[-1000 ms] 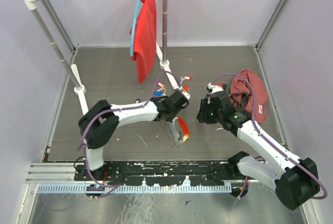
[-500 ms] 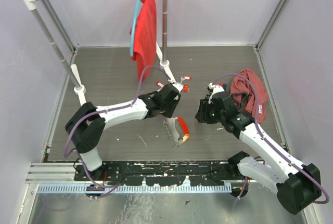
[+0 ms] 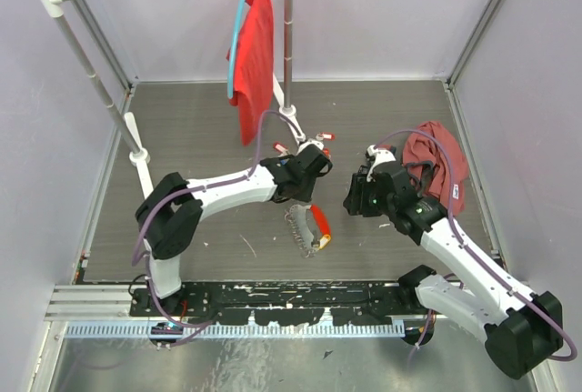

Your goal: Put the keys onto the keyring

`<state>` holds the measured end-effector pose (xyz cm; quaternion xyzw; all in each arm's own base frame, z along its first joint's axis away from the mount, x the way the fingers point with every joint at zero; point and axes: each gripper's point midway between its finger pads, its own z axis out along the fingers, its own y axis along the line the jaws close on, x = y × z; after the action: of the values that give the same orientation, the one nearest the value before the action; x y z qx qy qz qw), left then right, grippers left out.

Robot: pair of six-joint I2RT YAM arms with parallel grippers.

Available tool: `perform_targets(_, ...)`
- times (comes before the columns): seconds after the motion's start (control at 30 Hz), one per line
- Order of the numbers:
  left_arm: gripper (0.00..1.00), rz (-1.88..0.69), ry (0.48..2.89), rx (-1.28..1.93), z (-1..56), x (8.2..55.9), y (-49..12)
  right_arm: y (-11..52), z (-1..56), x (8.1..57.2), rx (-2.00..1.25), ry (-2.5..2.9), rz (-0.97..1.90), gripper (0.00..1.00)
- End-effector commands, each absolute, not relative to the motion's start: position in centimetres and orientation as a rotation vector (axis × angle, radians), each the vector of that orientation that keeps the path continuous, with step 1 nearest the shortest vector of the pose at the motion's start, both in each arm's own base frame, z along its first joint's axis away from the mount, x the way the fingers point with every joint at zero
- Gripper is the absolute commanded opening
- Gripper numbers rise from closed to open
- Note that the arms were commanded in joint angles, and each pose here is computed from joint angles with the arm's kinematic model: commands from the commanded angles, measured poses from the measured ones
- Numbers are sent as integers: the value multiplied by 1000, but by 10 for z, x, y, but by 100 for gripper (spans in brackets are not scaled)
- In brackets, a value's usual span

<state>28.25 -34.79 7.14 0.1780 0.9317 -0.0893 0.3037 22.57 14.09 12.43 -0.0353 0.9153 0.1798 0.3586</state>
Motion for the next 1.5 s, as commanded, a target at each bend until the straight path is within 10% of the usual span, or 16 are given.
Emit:
perform_targets(0.0, 34, -87, 2511, 332, 57, 283, -337, 136, 144, 232, -38, 2296, 454, 53)
perform_targets(1.47, 33, 145, 2535, 329, 20, 283, -338, 139, 139, 227, -79, 2316, 471, 53)
